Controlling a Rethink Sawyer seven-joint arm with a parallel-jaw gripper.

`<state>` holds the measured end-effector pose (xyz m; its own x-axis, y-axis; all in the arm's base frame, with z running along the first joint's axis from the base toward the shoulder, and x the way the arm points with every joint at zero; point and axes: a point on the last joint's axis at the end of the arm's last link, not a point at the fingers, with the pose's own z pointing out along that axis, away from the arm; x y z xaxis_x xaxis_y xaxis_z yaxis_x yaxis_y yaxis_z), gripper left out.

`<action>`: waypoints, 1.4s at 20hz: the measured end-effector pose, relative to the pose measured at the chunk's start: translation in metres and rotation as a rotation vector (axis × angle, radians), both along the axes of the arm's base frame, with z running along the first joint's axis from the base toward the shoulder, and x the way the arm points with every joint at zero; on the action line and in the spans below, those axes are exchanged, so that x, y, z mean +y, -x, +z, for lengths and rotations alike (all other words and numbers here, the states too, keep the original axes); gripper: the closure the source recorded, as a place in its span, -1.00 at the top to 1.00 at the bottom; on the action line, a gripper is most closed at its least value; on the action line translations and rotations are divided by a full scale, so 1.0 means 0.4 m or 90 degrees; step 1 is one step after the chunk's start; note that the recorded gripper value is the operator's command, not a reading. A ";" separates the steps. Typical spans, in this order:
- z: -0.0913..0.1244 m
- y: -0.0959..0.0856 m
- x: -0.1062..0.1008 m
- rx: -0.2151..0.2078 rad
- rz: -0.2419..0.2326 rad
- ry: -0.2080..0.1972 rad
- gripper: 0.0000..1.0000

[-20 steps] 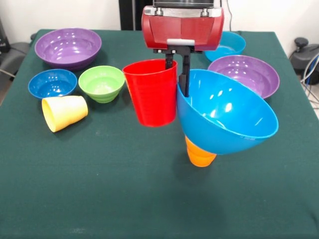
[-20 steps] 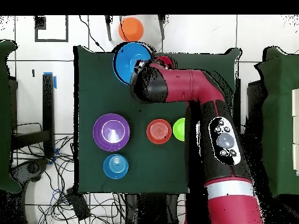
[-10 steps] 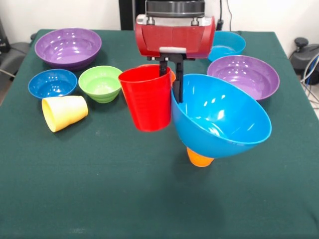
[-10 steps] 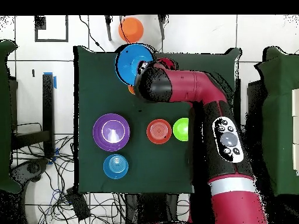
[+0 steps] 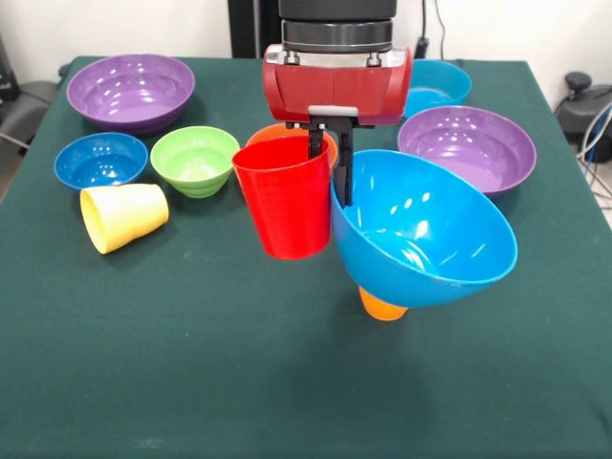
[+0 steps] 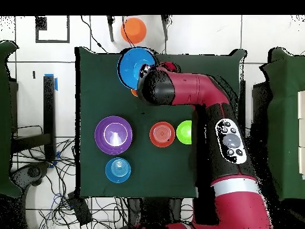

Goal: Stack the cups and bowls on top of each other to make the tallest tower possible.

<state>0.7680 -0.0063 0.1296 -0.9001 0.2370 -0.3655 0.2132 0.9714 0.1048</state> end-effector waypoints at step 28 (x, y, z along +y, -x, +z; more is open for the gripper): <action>0.073 0.121 -0.001 0.026 0.008 0.013 -1.00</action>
